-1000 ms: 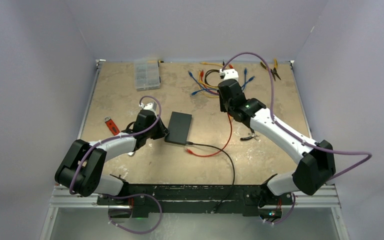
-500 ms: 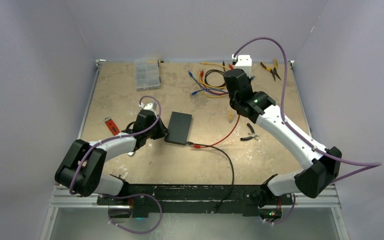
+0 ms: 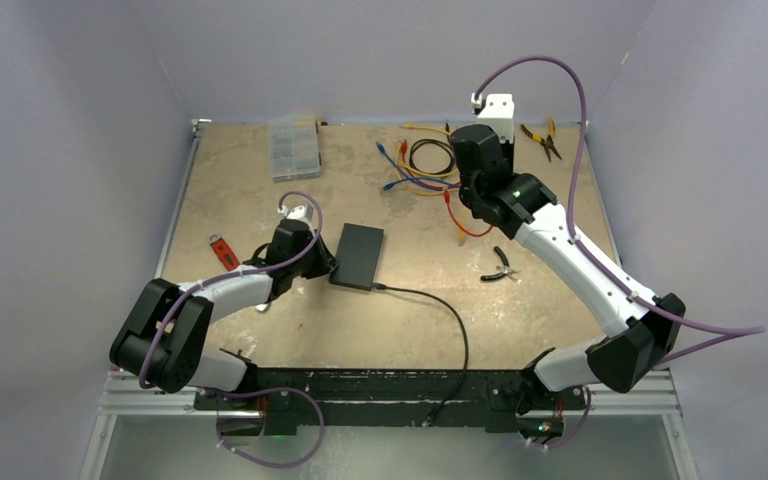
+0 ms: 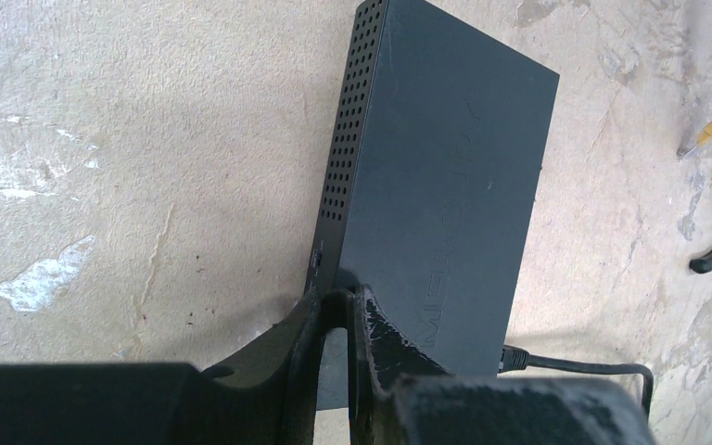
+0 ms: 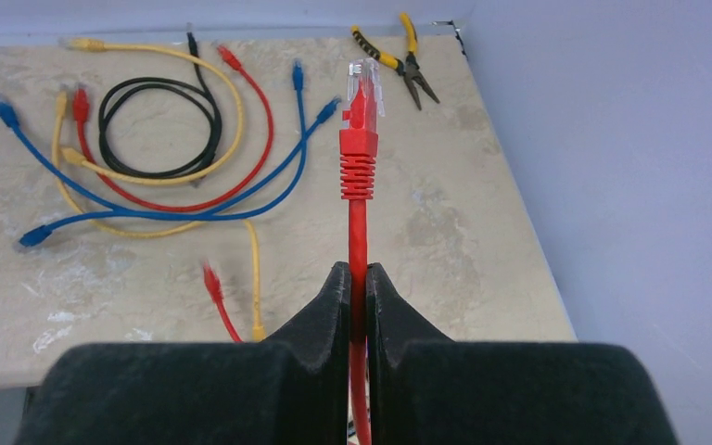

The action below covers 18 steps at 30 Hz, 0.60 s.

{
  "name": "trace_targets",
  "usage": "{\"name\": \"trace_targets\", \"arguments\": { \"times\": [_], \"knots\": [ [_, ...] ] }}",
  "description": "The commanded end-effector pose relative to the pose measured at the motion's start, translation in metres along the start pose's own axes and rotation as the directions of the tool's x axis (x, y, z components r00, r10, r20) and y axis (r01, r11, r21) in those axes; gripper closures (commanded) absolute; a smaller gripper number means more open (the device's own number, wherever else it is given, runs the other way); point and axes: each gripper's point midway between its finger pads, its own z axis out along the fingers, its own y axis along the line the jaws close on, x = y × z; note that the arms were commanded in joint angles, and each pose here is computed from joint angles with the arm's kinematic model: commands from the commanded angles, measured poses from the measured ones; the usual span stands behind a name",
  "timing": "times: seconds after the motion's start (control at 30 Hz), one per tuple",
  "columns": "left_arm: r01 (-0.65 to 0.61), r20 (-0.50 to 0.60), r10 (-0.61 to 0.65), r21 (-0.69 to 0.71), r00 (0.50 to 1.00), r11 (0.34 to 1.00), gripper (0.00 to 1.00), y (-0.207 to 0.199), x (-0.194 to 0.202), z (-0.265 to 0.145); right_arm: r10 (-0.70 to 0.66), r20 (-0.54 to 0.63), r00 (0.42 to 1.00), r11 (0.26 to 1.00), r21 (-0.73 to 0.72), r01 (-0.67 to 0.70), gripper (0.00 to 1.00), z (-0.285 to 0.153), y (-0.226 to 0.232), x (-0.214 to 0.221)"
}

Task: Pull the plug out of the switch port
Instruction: Place the connector at the corner of the board.

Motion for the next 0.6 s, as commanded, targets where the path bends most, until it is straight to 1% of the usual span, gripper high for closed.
{"name": "trace_targets", "arguments": {
  "times": [0.0, 0.13, 0.27, 0.4, 0.57],
  "knots": [
    [-0.050, -0.225, 0.010, -0.175, 0.974, 0.983, 0.90, 0.054, 0.067, -0.007, 0.064, 0.033, 0.997, 0.994, -0.088, -0.061, 1.00, -0.008, 0.008, -0.018],
    [-0.052, -0.224, 0.012, -0.173, 0.974, 0.984, 0.90, 0.054, 0.067, -0.007, 0.123, 0.047, 0.991, 0.963, -0.248, -0.107, 1.00, -0.019, 0.029, -0.030],
    [-0.051, -0.224, 0.011, -0.172, 0.974, 0.984, 0.90, 0.053, 0.067, -0.007, 0.170, 0.042, 0.985, 0.907, -0.398, -0.139, 1.00, -0.030, 0.054, -0.041],
    [-0.052, -0.225, 0.013, -0.171, 0.974, 0.984, 0.90, 0.053, 0.067, -0.007, 0.215, 0.031, 0.976, 0.847, -0.504, -0.171, 1.00, -0.035, 0.079, -0.052],
    [-0.052, -0.228, 0.013, -0.168, 0.974, 0.984, 0.90, 0.053, 0.068, -0.007, 0.268, 0.020, 0.963, 0.780, -0.591, -0.205, 1.00, -0.034, 0.105, -0.069]
  ]
}}
